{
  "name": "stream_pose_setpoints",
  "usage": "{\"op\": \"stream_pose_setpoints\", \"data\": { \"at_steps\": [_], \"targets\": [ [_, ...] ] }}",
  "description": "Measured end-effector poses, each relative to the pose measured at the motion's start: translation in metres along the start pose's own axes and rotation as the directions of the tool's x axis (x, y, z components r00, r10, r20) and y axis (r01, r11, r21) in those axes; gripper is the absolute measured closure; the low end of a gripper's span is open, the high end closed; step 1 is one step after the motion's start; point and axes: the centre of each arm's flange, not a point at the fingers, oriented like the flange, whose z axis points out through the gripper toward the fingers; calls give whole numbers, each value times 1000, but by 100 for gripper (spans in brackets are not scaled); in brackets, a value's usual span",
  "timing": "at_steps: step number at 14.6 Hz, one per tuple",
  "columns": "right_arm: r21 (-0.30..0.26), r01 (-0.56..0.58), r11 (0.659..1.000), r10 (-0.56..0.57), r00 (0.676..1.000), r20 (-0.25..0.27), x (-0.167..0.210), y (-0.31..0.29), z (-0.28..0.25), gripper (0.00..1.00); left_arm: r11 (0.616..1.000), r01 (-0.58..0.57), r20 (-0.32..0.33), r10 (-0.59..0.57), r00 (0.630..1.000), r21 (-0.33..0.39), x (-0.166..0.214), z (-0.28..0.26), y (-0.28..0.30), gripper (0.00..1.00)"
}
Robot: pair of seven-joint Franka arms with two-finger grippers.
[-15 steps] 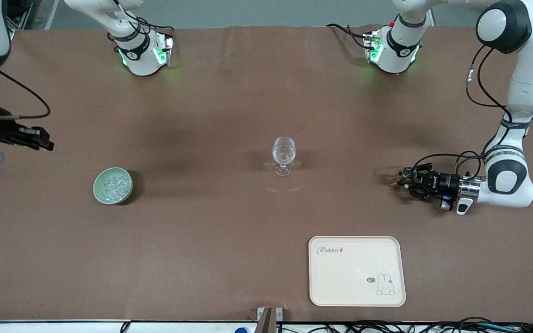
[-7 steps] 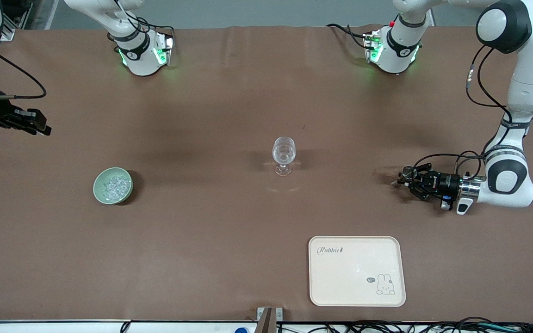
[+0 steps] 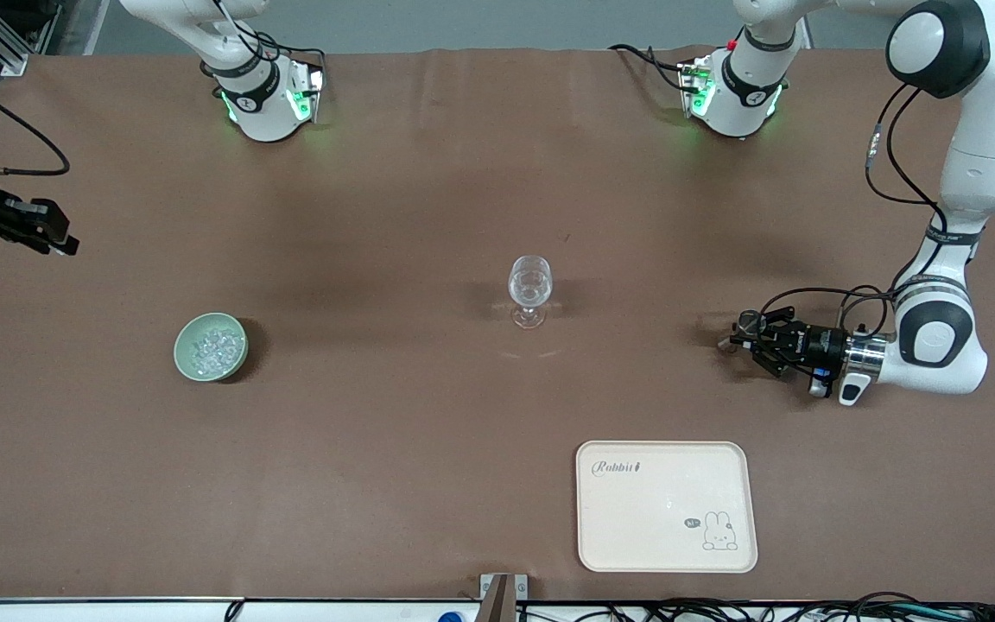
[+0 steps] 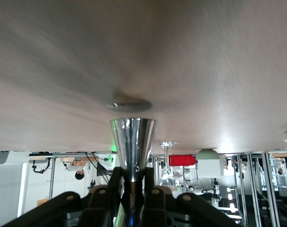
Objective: Pour wine and add ice with both arms
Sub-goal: 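Carry the metal jigger with the left gripper toward the wine glass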
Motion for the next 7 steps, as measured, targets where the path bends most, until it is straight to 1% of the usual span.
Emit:
{"op": "stream_pose_setpoints", "data": {
  "at_steps": [2,5,7],
  "targets": [
    [0,1,1000,-1,1000,-13,0,-1,-7,67,1000,20,24,-20,999,13,-16,15,14,78],
    [0,5,1000,-5,1000,-13,0,-3,-9,67,999,34,74,-35,997,19,-53,41,41,78],
    [0,6,1000,-6,1000,-13,0,-4,-9,67,999,41,81,-42,996,23,-74,52,54,78]
  ]
}}
